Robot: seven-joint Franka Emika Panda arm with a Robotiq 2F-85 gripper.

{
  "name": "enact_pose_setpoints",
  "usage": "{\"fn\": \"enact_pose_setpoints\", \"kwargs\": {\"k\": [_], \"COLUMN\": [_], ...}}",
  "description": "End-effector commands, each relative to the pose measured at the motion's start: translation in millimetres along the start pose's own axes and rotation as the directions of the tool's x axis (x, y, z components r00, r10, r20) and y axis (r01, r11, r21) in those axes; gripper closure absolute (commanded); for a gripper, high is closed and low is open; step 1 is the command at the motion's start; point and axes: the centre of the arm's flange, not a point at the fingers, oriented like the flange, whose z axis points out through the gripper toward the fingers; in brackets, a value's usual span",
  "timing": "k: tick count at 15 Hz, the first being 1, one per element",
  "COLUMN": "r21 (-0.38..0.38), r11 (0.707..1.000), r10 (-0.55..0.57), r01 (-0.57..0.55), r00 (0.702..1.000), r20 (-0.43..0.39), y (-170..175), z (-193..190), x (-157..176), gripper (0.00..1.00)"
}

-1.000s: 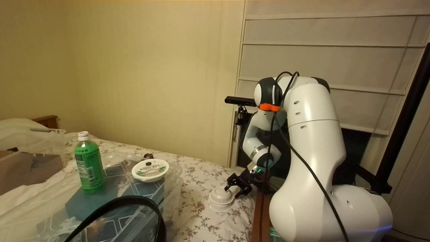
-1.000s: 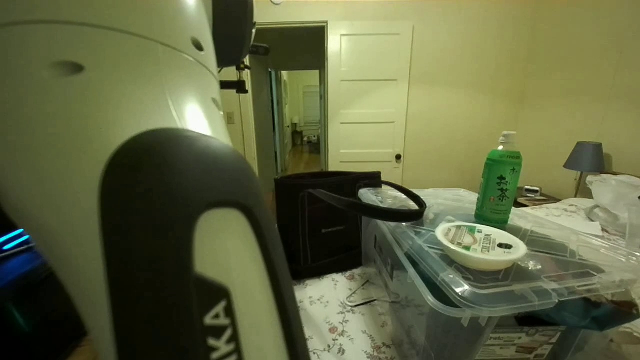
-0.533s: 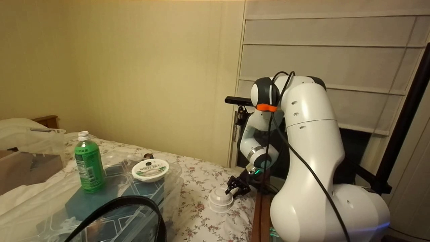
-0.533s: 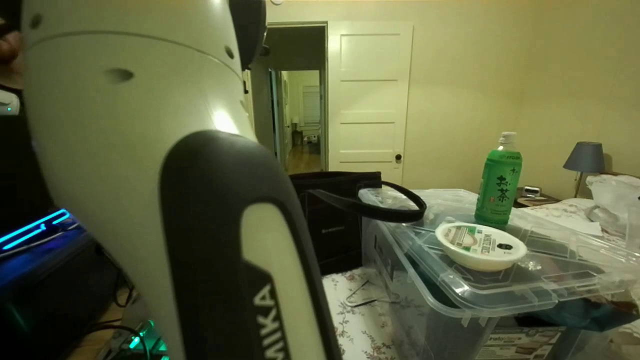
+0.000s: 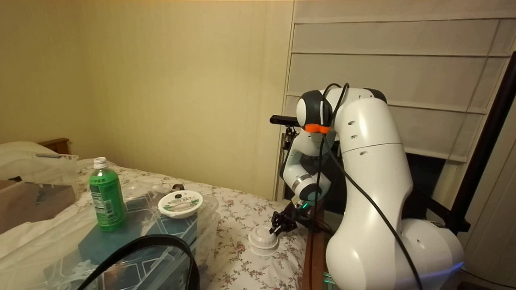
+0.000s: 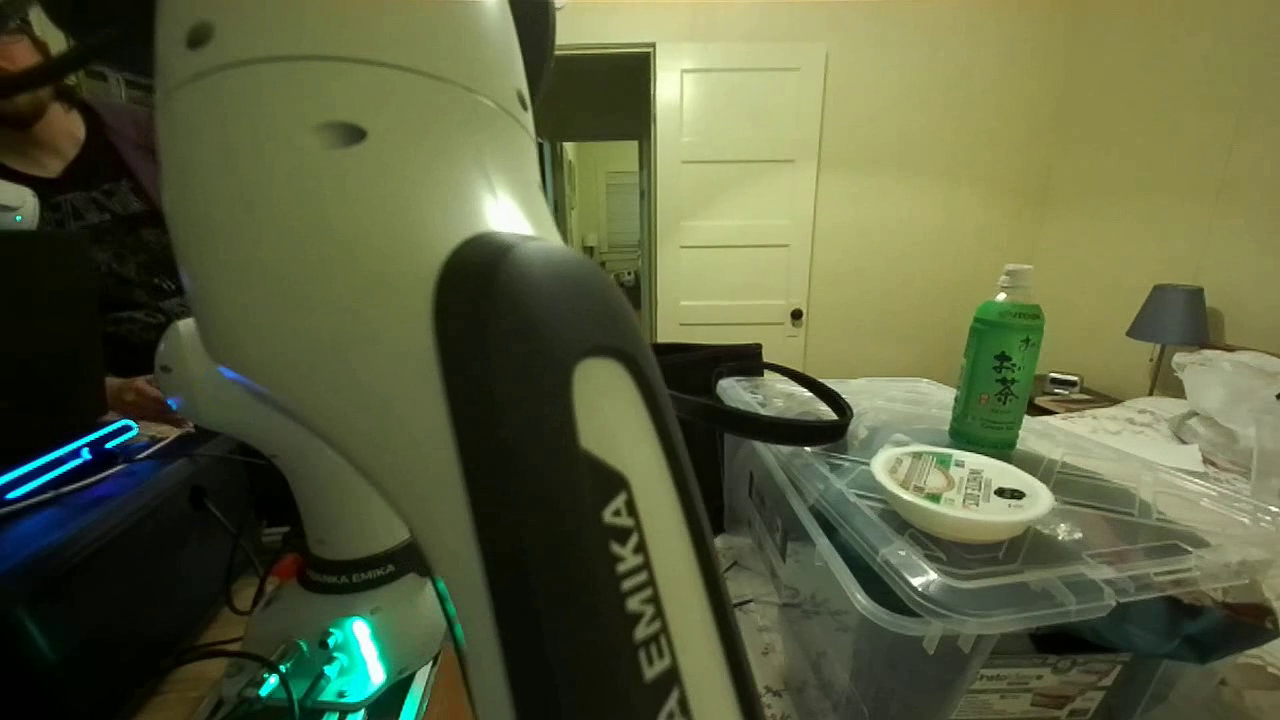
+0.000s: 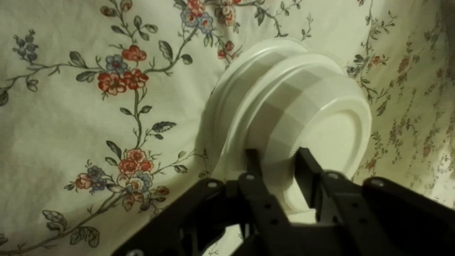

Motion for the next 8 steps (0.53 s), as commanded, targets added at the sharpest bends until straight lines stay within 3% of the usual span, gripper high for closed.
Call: {"fn": "enact_pose_setpoints", "kwargs": {"k": [1, 8], "r21": [-0.044, -0.04], "r11": [0.998, 0.993], "r10": [-0.034, -0.103], "r01": [0.034, 0.108], "r00": [0.999, 0.99], "r20": [0.013, 0.098], "y": [-12, -34], "z": [22, 29], "x": [-21, -39], "gripper": [0.92, 0.92]}}
